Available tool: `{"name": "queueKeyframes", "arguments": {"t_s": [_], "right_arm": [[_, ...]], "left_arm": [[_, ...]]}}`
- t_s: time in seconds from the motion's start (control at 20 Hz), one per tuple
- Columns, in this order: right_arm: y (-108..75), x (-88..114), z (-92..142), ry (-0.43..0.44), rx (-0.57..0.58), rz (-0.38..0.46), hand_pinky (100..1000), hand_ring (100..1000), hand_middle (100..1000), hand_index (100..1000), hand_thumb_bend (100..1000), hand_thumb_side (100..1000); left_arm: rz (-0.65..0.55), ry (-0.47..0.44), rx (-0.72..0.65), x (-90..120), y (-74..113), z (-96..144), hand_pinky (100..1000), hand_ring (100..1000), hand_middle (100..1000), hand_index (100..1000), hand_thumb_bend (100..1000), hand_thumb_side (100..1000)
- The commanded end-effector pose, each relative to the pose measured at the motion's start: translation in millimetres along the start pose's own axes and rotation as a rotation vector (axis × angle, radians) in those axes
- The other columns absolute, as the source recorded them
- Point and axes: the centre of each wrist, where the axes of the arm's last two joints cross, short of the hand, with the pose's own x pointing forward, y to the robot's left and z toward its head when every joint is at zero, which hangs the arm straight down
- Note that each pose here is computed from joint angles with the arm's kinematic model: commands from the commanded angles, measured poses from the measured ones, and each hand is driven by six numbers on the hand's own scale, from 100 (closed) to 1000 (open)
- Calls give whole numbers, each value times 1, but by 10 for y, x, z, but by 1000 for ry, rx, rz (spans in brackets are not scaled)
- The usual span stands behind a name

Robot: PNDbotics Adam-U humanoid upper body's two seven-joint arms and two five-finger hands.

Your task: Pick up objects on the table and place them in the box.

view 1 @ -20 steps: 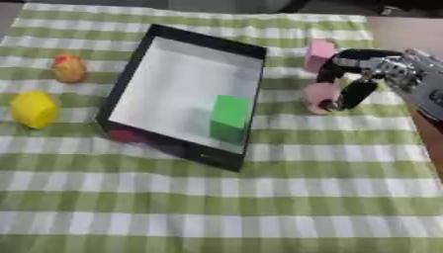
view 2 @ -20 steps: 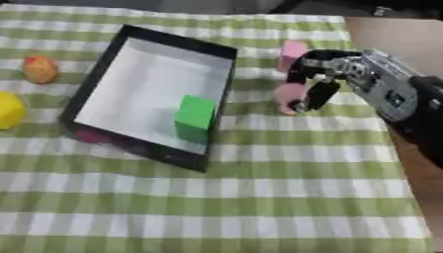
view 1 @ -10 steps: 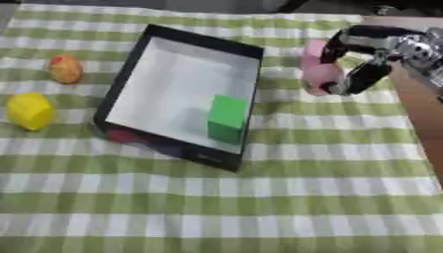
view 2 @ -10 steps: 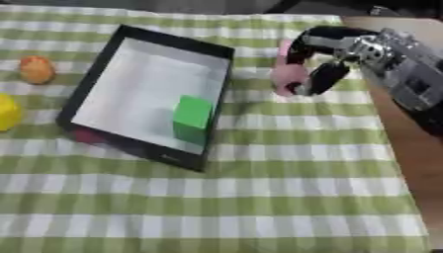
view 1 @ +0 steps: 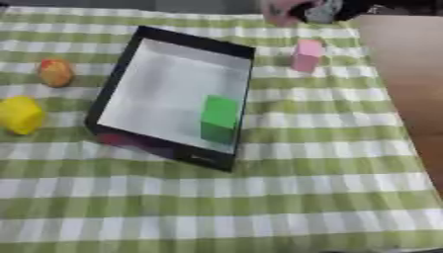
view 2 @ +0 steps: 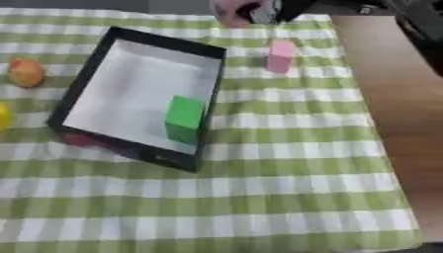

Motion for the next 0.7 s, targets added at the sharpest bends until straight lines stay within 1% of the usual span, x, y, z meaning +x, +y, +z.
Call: {"name": "queueKeyframes", "arguments": {"t_s": [0.05,0.1,0.2,0.45,0.5,0.55,0.6,0.65,0.7], "right_arm": [[-57,107,-255,-41,29,30,839,714,557,554,241,100],[-60,126,-330,-50,39,39,839,714,557,554,241,100],[-61,123,-403,-57,47,50,839,714,557,554,241,100],[-58,97,-439,-60,50,58,839,714,557,554,241,100],[-58,128,-454,-73,54,64,831,705,557,553,266,100],[-50,189,-512,-95,70,81,831,704,556,553,265,100],[-11,230,-595,-110,98,95,832,702,554,552,315,100],[58,250,-682,-118,133,102,832,702,555,552,257,100],[142,264,-773,-121,172,106,831,701,556,553,254,100]], "left_arm": [[-16,-33,-12,81,26,-53,742,696,688,769,391,632],[-16,-33,-13,83,24,-55,742,696,688,769,391,632],[-15,-34,-13,85,23,-56,742,696,688,769,391,632],[-15,-34,-13,85,23,-56,742,696,688,769,391,632],[-14,-42,-12,105,19,-72,742,702,694,770,396,632],[-10,-50,-12,133,5,-95,742,702,694,770,397,632],[-7,-57,-9,153,-4,-112,743,703,694,770,399,630],[-4,-63,-5,172,-11,-126,743,703,694,770,399,629],[-1,-68,-2,186,-18,-135,743,703,693,770,400,626]]}}
